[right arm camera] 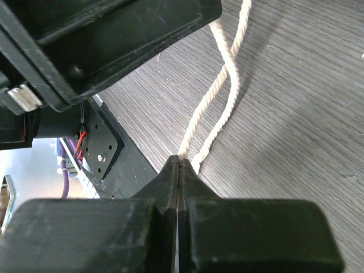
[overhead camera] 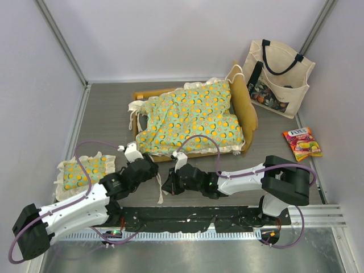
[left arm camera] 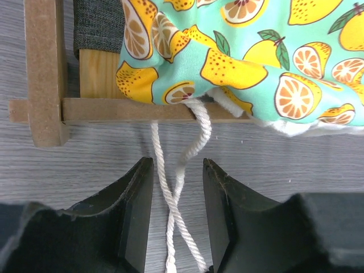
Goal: Set up the pet bed
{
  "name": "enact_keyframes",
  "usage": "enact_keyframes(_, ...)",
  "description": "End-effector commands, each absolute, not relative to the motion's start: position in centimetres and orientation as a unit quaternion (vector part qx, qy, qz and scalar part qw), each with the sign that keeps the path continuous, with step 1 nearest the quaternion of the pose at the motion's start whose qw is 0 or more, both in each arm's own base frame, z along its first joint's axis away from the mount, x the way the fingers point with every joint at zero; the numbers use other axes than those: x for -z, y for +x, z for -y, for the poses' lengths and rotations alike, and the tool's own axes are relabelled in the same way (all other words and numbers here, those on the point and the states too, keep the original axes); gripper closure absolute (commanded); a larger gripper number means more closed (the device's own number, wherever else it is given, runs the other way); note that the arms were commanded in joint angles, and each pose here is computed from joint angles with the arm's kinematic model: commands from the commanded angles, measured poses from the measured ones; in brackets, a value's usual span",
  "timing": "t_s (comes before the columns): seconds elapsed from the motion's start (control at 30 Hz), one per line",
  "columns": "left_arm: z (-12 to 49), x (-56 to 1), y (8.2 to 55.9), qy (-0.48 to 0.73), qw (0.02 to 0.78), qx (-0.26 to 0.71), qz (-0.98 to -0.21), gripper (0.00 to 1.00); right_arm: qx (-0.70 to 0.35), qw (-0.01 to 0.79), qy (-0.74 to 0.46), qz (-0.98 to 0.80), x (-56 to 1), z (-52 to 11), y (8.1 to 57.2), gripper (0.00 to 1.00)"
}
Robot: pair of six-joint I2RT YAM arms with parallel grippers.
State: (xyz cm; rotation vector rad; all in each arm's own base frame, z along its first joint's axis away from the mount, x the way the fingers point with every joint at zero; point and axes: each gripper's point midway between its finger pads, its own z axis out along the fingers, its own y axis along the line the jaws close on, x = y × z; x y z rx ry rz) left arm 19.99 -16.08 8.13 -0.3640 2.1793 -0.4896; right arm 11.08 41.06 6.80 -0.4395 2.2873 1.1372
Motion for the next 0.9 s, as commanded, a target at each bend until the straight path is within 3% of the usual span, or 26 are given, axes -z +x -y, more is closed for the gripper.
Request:
enact_keyframes(0.0,16.7,-10.5,21.7,-0.156,0.463,0.204,-0.849,0.58,-0.441,0.292,-0.163,-0.833,-8.9,-42.0,11.8,0.99)
enact_keyframes(0.2,16.0,-10.8,22.2,-0.163,0.48,0.188,-0.841,0.69,-0.44,0.294,-0.16,-0.833,-9.0,-41.9,12.0,0.99)
enact_keyframes(0.5,15.6,-10.3,21.9,-0.163,0.477,0.189,-0.843,1.0,-0.465,0.293,-0.121,-0.827,-10.4,-42.3,13.0,0.99)
enact_keyframes(0.87,15.1,-9.9,19.7,-0.147,0.457,0.223,-0.849,1.0,-0.527,0.28,0.029,-0.802,-13.2,-43.7,17.3,0.99)
